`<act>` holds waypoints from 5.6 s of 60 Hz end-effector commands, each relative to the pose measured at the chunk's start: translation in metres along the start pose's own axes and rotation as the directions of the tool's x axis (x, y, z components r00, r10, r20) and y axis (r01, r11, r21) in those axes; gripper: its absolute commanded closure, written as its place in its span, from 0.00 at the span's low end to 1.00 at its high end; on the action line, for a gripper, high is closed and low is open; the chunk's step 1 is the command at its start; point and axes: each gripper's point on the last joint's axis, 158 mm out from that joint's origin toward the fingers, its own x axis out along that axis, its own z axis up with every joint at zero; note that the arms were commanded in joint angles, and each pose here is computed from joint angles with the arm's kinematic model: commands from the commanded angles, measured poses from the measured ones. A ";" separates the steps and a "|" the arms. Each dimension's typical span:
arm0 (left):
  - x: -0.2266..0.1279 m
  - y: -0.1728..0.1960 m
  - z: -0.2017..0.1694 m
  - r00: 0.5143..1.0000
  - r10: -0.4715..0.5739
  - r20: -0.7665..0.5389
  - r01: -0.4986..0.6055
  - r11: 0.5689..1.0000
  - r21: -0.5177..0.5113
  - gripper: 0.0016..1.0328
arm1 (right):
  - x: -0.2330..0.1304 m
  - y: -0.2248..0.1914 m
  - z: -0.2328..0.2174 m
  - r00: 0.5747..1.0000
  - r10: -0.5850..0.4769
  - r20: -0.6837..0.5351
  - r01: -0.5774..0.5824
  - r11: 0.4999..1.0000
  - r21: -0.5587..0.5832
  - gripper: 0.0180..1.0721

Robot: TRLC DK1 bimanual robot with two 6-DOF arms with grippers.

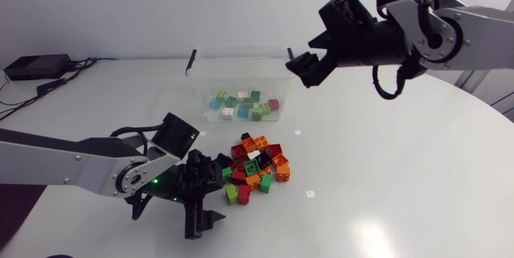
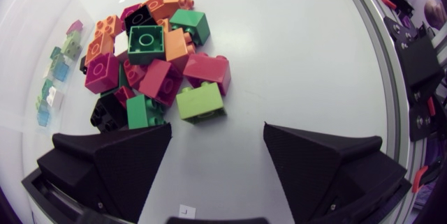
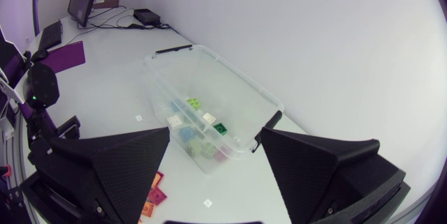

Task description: Place the duplo bricks in the container

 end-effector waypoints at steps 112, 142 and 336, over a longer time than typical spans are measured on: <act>-0.054 0.031 0.019 0.985 0.140 0.103 -0.130 0.987 -0.092 0.69 | 0.024 0.148 -0.233 0.772 0.435 -0.462 -0.540 0.833 -0.118 0.14; -0.104 0.077 0.038 0.952 0.264 0.155 -0.247 0.961 -0.122 0.69 | 0.038 0.159 -0.227 0.755 0.463 -0.464 -0.577 0.805 -0.137 0.28; -0.119 0.155 0.046 0.920 0.330 0.209 -0.272 0.926 -0.263 0.06 | 0.164 0.008 0.023 0.976 0.200 -0.086 -0.198 0.980 0.039 0.20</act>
